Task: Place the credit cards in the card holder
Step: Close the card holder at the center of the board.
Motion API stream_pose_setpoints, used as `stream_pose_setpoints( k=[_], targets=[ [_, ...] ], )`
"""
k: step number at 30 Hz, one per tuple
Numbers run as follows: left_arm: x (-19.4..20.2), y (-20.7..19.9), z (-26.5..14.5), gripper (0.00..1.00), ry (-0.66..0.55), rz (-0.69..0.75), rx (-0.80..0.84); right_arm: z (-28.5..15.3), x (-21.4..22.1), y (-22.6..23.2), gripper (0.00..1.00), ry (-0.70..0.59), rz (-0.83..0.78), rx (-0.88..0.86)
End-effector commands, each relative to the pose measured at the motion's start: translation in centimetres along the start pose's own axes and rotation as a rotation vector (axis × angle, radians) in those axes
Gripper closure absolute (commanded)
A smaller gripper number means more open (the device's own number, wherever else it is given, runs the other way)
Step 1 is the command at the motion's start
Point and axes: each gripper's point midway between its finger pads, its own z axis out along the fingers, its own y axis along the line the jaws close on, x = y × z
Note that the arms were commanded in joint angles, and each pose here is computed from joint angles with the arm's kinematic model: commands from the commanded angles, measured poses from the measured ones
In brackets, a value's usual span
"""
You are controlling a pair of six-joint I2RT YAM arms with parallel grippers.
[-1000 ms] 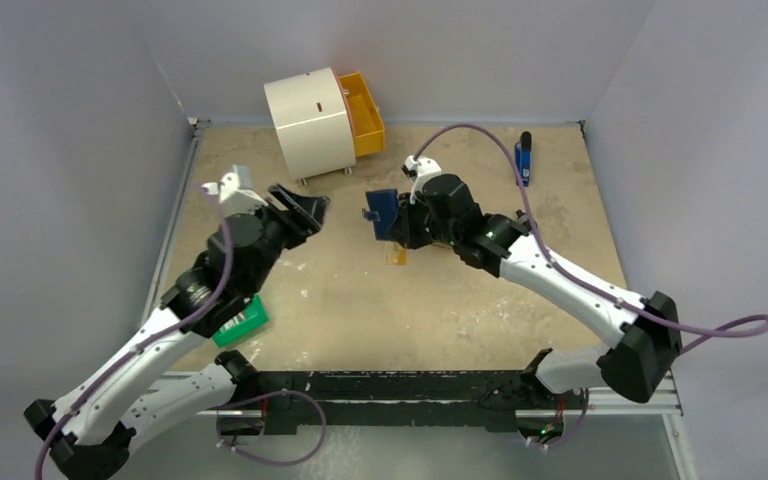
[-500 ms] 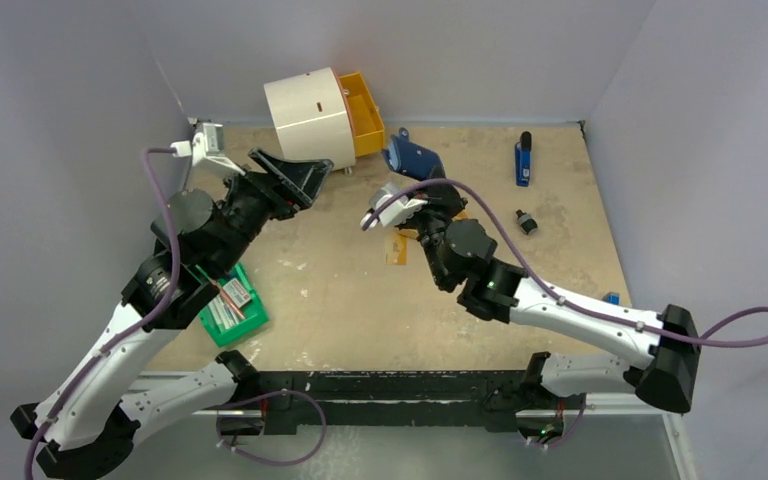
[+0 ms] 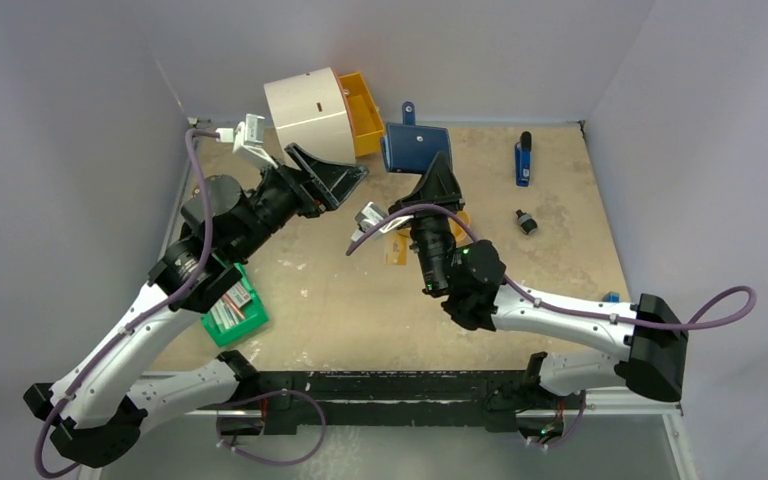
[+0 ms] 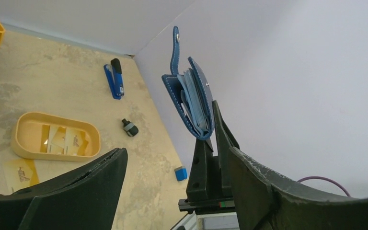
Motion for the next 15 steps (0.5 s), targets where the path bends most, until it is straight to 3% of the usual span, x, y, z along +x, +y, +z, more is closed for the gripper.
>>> stream_pose_setpoints(
  k=[1, 15],
  targets=[
    [-1.0, -2.9, 0.3, 0.24, -0.032, -0.01, 0.125, -0.6, -0.3, -3.9, 1.0, -0.021, 0.054, 0.118],
    [-0.5, -5.7, 2.8, 0.2, 0.009, -0.04, 0.256, -0.7, -2.0, -4.7, 1.0, -0.05, 0.066, 0.14]
  ],
)
